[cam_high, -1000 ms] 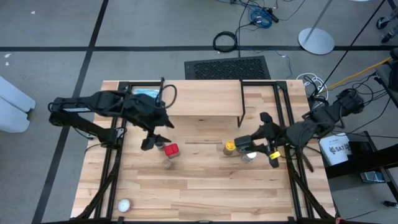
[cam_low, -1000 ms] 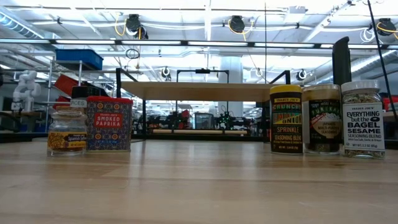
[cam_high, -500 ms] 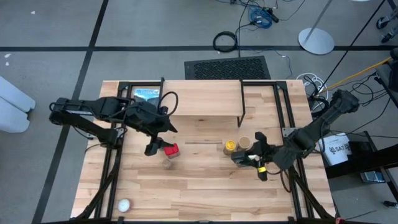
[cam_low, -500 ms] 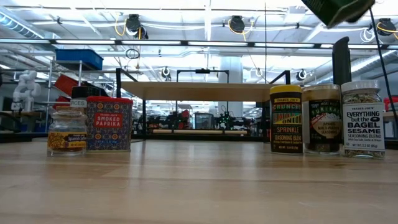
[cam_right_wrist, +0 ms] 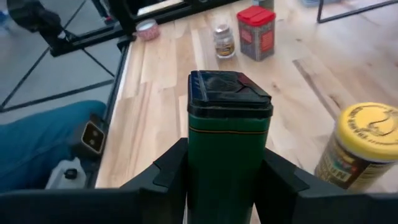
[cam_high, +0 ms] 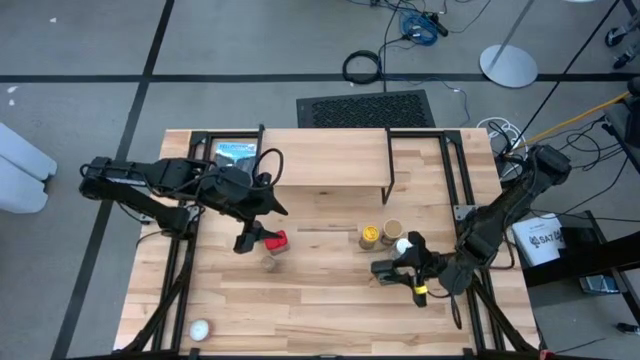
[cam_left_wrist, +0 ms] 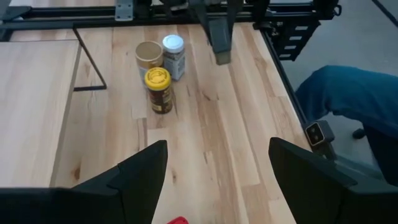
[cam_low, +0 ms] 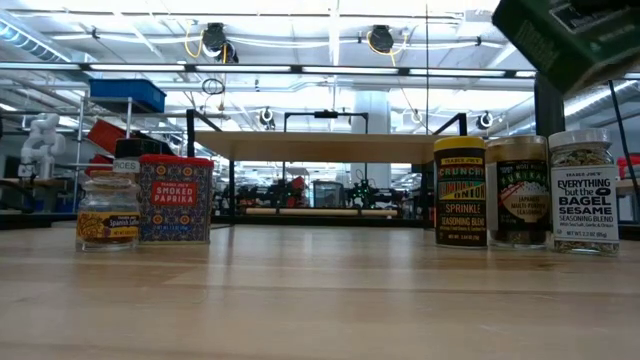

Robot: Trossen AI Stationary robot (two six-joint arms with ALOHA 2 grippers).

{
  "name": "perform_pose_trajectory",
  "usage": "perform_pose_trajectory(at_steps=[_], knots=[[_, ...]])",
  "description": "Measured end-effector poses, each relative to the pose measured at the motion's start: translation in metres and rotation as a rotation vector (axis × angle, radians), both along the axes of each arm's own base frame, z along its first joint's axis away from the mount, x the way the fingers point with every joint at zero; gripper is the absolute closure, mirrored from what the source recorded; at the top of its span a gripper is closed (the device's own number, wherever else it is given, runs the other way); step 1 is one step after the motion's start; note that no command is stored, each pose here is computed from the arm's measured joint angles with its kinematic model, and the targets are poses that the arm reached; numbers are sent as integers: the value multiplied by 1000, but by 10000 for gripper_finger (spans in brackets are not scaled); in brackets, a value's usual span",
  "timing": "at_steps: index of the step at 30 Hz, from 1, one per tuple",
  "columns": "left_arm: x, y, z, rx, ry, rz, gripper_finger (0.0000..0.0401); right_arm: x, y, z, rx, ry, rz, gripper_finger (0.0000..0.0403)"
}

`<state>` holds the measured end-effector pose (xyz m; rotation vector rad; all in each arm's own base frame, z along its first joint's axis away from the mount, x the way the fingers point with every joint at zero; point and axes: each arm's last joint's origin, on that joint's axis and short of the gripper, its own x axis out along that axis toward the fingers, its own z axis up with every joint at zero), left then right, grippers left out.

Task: Shelf spices
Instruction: Remove the black seasoning can from the shelf

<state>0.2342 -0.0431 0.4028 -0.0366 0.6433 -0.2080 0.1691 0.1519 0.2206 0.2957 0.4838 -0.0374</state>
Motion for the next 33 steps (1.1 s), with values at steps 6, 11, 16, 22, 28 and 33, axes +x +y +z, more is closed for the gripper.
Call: perform_pose_trajectory(at_steps=[6,11,16,22,28,33], knots=[[-1,-8,1,-12,-11,4,111,4,19,-21,-75,9,7,273],[-2,-15,1,-12,-11,16,111,11,30,-35,-95,-14,-31,273],[-2,-22,1,-3,-15,32,111,14,36,-54,-89,31,-57,273],[6,-34,-5,13,-14,13,111,14,41,-67,-84,60,-70,273],[25,-47,-17,26,-3,-1,111,11,44,-69,-86,63,-51,273],[43,-57,-33,36,39,-5,111,10,43,-70,-110,79,-45,273]])
